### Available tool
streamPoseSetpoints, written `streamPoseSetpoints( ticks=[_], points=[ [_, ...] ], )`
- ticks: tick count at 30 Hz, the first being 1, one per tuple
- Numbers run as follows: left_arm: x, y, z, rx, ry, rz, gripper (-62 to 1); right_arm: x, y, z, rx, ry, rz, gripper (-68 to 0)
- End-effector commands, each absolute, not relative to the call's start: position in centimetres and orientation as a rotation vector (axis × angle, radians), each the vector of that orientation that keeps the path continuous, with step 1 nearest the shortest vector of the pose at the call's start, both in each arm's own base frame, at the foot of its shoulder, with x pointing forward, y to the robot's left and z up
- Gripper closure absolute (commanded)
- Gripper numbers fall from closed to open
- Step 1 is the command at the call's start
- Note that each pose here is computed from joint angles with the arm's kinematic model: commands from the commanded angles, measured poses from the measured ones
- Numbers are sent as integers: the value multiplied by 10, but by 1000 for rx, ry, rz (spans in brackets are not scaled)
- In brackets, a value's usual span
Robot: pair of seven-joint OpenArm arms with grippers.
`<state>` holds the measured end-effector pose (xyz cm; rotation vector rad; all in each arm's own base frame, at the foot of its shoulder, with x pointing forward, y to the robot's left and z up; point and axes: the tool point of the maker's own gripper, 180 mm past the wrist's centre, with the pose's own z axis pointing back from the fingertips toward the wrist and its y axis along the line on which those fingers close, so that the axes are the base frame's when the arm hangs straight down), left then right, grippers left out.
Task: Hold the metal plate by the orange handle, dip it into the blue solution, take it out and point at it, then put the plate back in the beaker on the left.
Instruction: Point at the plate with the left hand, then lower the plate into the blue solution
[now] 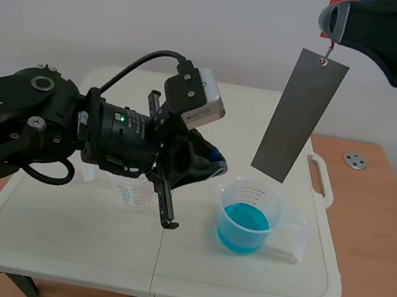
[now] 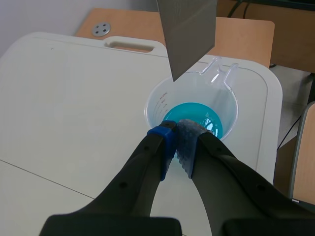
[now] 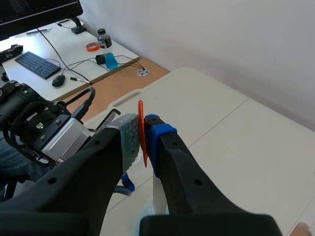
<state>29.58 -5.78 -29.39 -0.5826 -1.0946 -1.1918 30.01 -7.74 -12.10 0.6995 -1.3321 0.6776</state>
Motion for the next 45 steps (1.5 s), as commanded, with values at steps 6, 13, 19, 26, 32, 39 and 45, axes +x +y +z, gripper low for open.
streamPoseSetpoints(
  ticks=[6, 13, 19, 26, 32, 39, 45],
  points=[
    [295, -56, -289, -591, -1116, -1179, -27, 298, -74, -110, 699, -1370, 715, -11],
    [298, -15, -296, -541, -1139, -1083, -27, 298, -73, -110, 701, -1368, 716, -11],
    [287, 35, -291, -491, -1158, -1032, -27, 300, -74, -114, 677, -1364, 711, -11],
    [265, 97, -280, -449, -1161, -940, -27, 303, -72, -122, 657, -1343, 711, -11],
    [239, 152, -288, -375, -1114, -852, -27, 306, -72, -128, 668, -1331, 694, -11],
    [194, 200, -304, -304, -1022, -742, -27, 310, -71, -138, 658, -1310, 688, -11],
    [145, 214, -327, -298, -902, -680, -27, 314, -71, -150, 647, -1287, 677, -11]
  ],
)
